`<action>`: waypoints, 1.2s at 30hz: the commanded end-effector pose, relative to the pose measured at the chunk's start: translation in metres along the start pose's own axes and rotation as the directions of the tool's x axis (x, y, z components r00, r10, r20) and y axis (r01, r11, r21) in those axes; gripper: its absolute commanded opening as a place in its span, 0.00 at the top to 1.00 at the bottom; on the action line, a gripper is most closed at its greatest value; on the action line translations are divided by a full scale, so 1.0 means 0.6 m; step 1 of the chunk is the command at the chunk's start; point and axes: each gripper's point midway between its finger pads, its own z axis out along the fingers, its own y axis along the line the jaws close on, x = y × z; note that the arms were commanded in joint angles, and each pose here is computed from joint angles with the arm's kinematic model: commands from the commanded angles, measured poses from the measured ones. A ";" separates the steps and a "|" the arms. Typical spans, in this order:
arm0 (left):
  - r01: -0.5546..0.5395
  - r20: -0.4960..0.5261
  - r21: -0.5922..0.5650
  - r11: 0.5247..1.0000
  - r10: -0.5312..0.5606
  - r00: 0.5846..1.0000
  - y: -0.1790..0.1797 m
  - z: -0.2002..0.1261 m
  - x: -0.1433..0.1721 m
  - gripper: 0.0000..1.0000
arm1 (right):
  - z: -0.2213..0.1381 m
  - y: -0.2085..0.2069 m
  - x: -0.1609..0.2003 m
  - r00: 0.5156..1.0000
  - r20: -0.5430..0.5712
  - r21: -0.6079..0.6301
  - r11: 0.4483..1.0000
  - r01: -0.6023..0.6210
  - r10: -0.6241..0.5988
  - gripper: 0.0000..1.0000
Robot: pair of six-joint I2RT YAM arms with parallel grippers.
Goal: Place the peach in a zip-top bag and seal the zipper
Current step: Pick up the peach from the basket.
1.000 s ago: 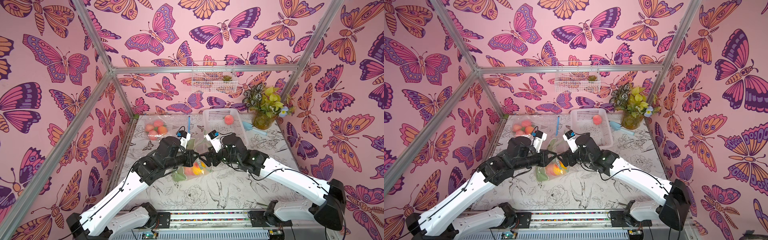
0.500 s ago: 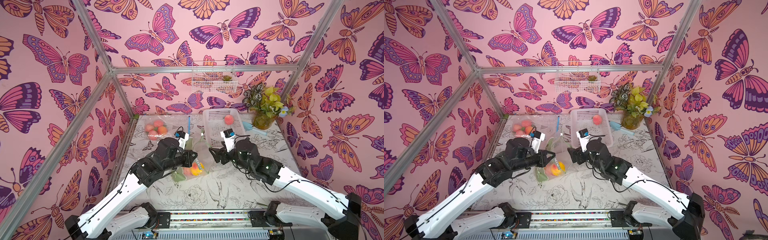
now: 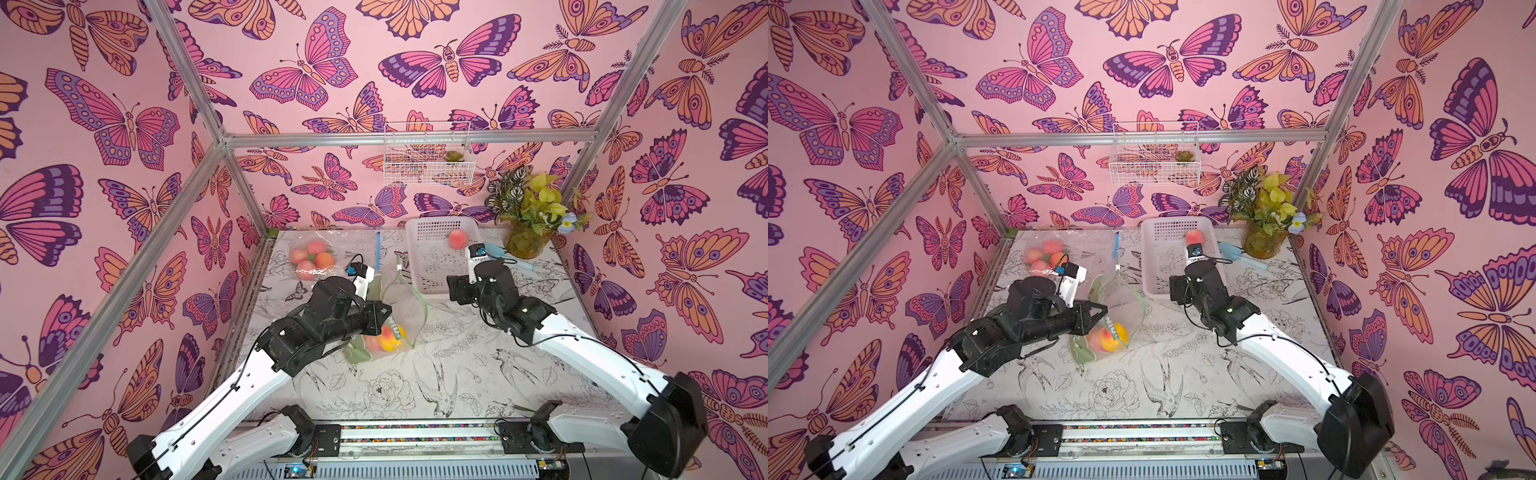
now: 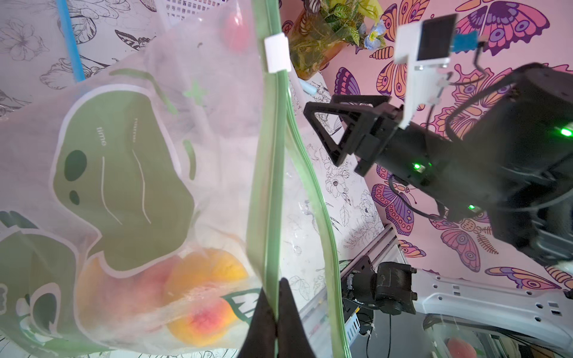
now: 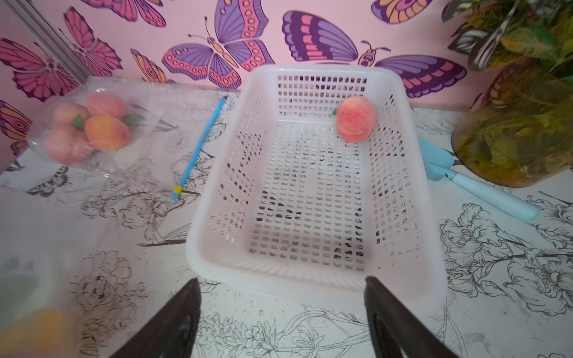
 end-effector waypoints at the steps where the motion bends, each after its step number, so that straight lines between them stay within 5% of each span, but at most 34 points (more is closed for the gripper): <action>1: -0.006 0.004 -0.026 1.000 0.006 1.000 0.013 -0.006 0.005 1.00 | 0.035 -0.002 -0.028 0.999 -0.026 -0.039 0.999 0.018 -0.019 0.18; 15: -0.006 -0.003 -0.049 0.999 0.006 1.000 0.022 -0.013 0.011 1.00 | 0.235 -0.088 -0.040 0.971 -0.237 0.076 0.997 0.035 -0.016 0.22; 36: -0.003 0.002 -0.077 0.997 0.003 1.000 0.031 -0.017 0.013 1.00 | 0.416 -0.182 -0.038 0.947 -0.320 0.285 0.954 0.093 0.003 0.16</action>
